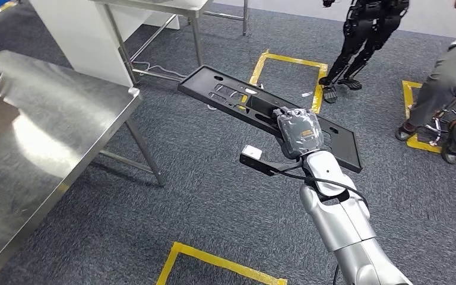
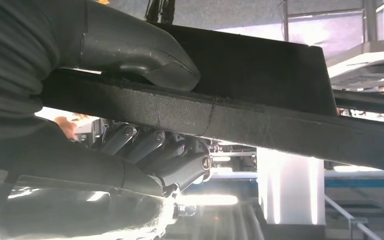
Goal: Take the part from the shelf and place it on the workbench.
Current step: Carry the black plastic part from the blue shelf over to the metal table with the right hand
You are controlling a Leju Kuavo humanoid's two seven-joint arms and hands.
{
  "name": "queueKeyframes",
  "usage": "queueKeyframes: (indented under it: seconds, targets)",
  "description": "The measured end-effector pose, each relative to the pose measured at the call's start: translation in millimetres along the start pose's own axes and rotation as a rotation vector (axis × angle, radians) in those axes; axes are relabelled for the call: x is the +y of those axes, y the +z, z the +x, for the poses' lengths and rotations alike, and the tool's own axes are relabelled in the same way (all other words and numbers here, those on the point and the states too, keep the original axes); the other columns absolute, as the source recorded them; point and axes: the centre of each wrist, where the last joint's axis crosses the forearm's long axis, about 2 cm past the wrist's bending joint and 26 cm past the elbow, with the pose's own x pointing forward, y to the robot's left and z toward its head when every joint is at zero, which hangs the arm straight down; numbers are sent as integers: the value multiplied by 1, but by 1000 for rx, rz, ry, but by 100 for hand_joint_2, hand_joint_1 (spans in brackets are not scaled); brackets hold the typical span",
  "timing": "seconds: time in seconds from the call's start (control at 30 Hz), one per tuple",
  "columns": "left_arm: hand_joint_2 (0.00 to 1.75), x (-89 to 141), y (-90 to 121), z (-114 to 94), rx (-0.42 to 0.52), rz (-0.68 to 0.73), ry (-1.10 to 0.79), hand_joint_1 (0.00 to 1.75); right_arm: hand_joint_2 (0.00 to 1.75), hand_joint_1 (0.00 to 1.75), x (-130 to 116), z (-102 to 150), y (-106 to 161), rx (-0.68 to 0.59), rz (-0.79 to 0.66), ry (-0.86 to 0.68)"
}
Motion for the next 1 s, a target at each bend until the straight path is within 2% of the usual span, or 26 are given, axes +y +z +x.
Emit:
queueKeyframes:
  seconds: [0.33,0.57,0.8,1.0]
  targets:
    - [175,2,-1,-4,8,3,5,0,175,175,3,-6,12,19,7,7]
    - [175,6,-2,-8,15,8,1,0,175,175,-2,-7,9,15,0,15]
    - [175,6,-2,-8,15,1,-10,0,175,175,-8,-12,0,12,-3,-9]
    - [175,8,-2,-7,8,0,-28,0,175,175,-20,-24,-26,-11,-17,-36]
